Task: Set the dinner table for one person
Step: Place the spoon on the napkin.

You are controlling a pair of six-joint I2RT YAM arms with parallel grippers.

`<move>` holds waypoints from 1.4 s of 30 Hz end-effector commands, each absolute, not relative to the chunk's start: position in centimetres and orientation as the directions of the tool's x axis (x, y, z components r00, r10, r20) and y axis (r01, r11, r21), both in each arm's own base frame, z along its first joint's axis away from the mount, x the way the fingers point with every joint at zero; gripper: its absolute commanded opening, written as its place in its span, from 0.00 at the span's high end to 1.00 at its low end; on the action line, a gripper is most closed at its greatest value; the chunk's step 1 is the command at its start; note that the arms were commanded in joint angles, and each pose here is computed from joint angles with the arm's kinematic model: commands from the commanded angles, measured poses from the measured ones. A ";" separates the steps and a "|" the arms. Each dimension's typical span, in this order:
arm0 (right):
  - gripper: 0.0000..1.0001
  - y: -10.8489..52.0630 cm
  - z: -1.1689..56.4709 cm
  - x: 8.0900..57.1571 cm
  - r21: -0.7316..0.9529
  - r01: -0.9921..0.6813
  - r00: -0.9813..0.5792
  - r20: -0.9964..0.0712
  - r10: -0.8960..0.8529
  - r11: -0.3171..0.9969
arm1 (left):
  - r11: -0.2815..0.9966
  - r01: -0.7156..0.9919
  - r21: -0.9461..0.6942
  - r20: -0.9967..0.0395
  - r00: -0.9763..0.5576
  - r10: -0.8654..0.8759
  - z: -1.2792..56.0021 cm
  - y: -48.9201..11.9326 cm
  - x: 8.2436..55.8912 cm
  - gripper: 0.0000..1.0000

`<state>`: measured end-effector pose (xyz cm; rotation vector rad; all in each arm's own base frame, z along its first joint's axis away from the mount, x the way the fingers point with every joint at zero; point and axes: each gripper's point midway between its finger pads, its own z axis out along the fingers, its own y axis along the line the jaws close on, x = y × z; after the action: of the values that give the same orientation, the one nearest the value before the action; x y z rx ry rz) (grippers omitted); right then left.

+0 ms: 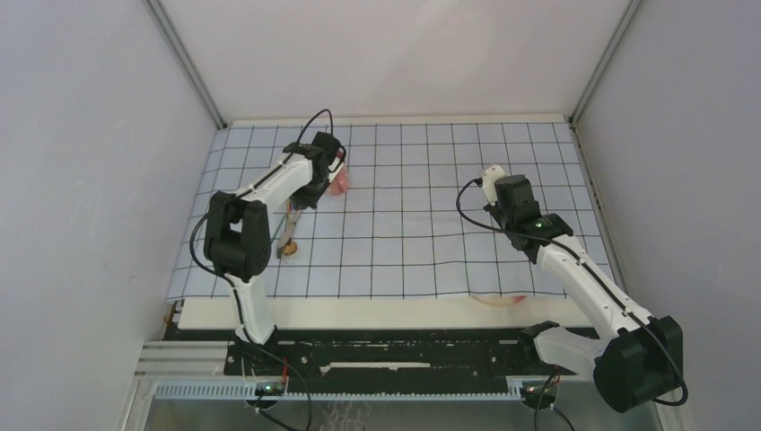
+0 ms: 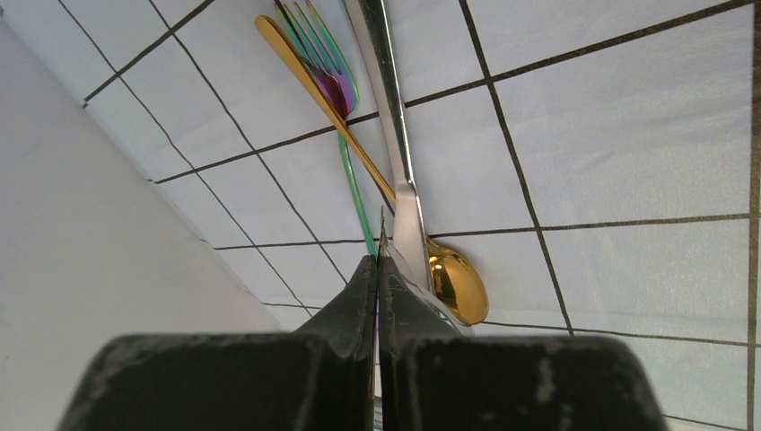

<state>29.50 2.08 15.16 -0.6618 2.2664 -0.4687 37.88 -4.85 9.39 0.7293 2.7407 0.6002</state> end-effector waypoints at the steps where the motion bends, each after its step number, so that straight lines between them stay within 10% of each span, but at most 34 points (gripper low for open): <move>1: 0.88 2.3 15.3 30.2 -0.497 -0.302 -0.595 -0.568 -0.568 0.813 | 0.817 0.392 0.424 -0.138 -0.863 0.486 8.2 -4.8 38.2 1.00; 10: 0.88 2.1 15.0 30.0 -0.504 -0.315 -0.604 -0.547 -0.579 0.804 | 0.821 0.385 0.421 -0.140 -0.867 0.479 7.4 -4.8 39.0 1.00; 24: 0.88 2.4 14.6 29.9 -0.501 -0.330 -0.607 -0.536 -0.587 0.800 | 0.837 0.352 0.418 -0.220 -0.855 0.469 9.9 -5.2 39.8 0.74; 42: 0.80 -10.6 12.6 25.1 -0.405 0.056 -0.816 -0.545 -0.192 0.913 | 0.879 0.328 0.345 -0.589 -0.654 0.475 23.6 -12.4 38.2 0.46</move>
<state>27.61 -8.72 13.39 -0.1716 2.4302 -0.5775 39.36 -9.54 21.74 0.5554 2.3905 0.3782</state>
